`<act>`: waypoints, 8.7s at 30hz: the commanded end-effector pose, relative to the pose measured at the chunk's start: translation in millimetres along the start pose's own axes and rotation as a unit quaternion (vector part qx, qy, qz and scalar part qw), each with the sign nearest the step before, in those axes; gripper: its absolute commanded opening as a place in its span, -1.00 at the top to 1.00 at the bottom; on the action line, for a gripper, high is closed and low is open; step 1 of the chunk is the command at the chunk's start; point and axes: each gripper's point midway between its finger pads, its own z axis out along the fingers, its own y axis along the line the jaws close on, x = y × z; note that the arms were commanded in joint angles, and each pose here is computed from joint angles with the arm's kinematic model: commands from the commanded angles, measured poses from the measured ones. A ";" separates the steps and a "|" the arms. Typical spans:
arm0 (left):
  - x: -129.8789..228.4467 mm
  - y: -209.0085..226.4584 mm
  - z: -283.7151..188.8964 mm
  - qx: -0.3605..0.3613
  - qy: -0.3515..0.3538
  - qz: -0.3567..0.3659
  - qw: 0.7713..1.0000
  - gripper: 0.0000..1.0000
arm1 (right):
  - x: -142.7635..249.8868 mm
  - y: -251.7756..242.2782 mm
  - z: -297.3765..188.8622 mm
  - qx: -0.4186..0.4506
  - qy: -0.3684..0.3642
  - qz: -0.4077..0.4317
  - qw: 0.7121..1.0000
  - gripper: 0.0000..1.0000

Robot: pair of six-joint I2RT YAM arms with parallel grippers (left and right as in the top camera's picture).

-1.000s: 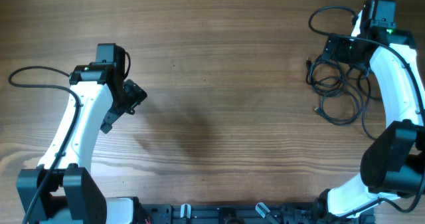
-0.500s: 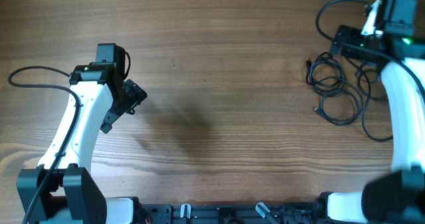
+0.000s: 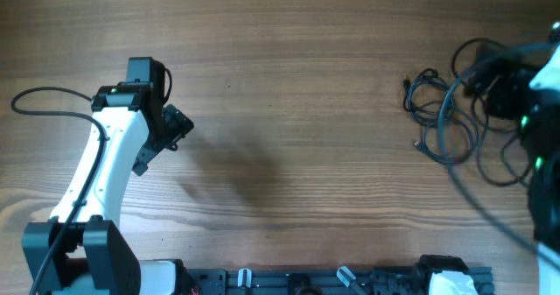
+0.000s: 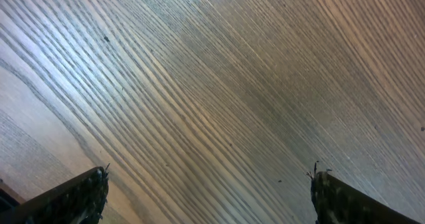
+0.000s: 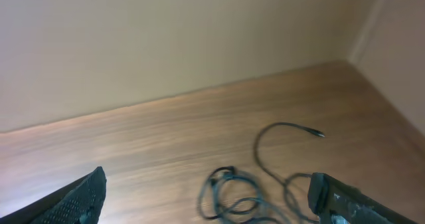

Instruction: Untangle cables

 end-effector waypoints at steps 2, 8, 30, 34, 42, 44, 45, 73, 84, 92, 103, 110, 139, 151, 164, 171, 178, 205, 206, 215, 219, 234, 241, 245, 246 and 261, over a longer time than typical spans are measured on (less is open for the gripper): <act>-1.3 4.4 2.6 -0.010 -0.003 0.000 1.000 -1.00 | 3.1 32.6 -29.2 -0.063 -0.013 -0.020 0.998 -0.99; -1.3 4.4 2.6 -0.010 -0.003 0.000 1.000 -1.00 | 20.2 36.2 -52.7 -0.080 0.003 -0.029 0.996 -0.99; -1.2 4.5 2.7 -0.011 -0.003 0.000 1.000 -1.00 | 67.0 8.5 -158.4 -0.107 -0.038 -0.039 0.993 -0.99; -1.2 4.5 2.7 -0.011 -0.003 0.000 1.000 -1.00 | 89.3 1.7 -160.8 -0.106 -0.042 -0.038 0.993 -0.99; -1.2 4.5 2.7 -0.011 -0.003 0.000 1.000 -1.00 | 129.9 -6.7 -137.3 -0.092 -0.083 -0.027 0.992 -1.00; -1.3 4.4 2.6 -0.010 -0.003 0.000 1.000 -1.00 | 135.8 -5.8 -127.3 -0.094 -0.102 -0.025 0.990 -0.99; -1.3 4.4 2.6 -0.010 -0.003 0.000 1.000 -1.00 | 136.2 -4.7 -123.0 -0.096 -0.114 -0.023 0.989 -0.99; -1.2 4.5 2.7 -0.011 -0.003 0.000 1.000 -1.00 | 222.3 17.5 38.6 -0.123 -0.212 -0.049 0.968 -0.99; -1.3 4.4 2.6 -0.010 -0.003 0.000 1.000 -1.00 | 230.0 17.5 41.9 -0.123 -0.196 -0.054 0.971 -0.99; -1.3 4.4 2.6 -0.010 -0.003 0.000 1.000 -1.00 | 230.1 17.5 42.0 -0.123 -0.196 -0.054 0.971 -1.00; -1.3 4.5 2.6 -0.011 -0.003 0.000 1.000 -1.00 | 230.1 17.5 42.0 -0.123 -0.196 -0.054 0.971 -0.99; -1.2 4.5 2.8 -0.011 -0.003 0.000 1.000 -1.00 | 230.1 17.5 42.0 -0.123 -0.196 -0.054 0.971 -1.00; 27.3 89.0 -211.9 0.308 -0.307 -0.082 0.897 -1.00 | 230.1 17.5 42.0 -0.123 -0.196 -0.054 0.971 -0.99; 58.6 94.8 -106.9 0.247 -0.249 -0.067 0.934 -1.00 | 230.1 17.5 42.0 -0.123 -0.196 -0.054 0.971 -1.00; 65.1 93.3 -96.7 0.318 -0.302 -0.078 0.895 -1.00 | 230.1 17.5 42.0 -0.123 -0.196 -0.054 0.971 -1.00; 35.4 81.9 -193.7 0.484 -0.451 -0.110 0.742 -1.00 | 230.1 17.5 42.0 -0.124 -0.196 -0.054 0.971 -1.00; 30.3 68.5 -269.8 0.618 -0.540 -0.090 0.564 -1.00 | 230.1 17.5 42.0 -0.124 -0.196 -0.054 0.971 -0.99; 38.0 3.7 -72.3 0.391 -0.528 0.177 0.733 -1.00 | 230.1 17.5 42.0 -0.123 -0.196 -0.054 0.971 -1.00; 39.7 2.2 -72.7 0.390 -0.529 0.189 0.729 -1.00 | 230.1 17.5 42.0 -0.123 -0.196 -0.054 0.971 -1.00; 44.2 -1.7 -75.2 0.394 -0.532 0.212 0.719 -1.00 | 230.1 17.5 42.0 -0.123 -0.196 -0.054 0.971 -0.99; 43.7 -1.3 -75.4 0.393 -0.533 0.211 0.718 -1.00 | 230.1 17.5 42.0 -0.124 -0.196 -0.054 0.971 -0.99; 28.2 12.9 -71.5 0.365 -0.546 0.183 0.732 -1.00 | 230.1 17.5 42.0 -0.123 -0.196 -0.054 0.971 -0.99; 28.2 12.9 -71.5 0.365 -0.546 0.183 0.732 -1.00 | 230.1 17.5 42.0 -0.123 -0.196 -0.054 0.971 -0.99; 28.2 12.9 -71.5 0.365 -0.546 0.183 0.732 -1.00 | 230.1 17.5 42.0 -0.124 -0.196 -0.054 0.971 -1.00; 28.2 12.9 -71.5 0.365 -0.546 0.183 0.732 -1.00 | 230.1 17.5 42.0 -0.123 -0.196 -0.054 0.971 -0.99; 28.2 12.8 -71.3 0.365 -0.545 0.183 0.732 -1.00 | 230.1 17.5 42.0 -0.123 -0.196 -0.054 0.971 -0.99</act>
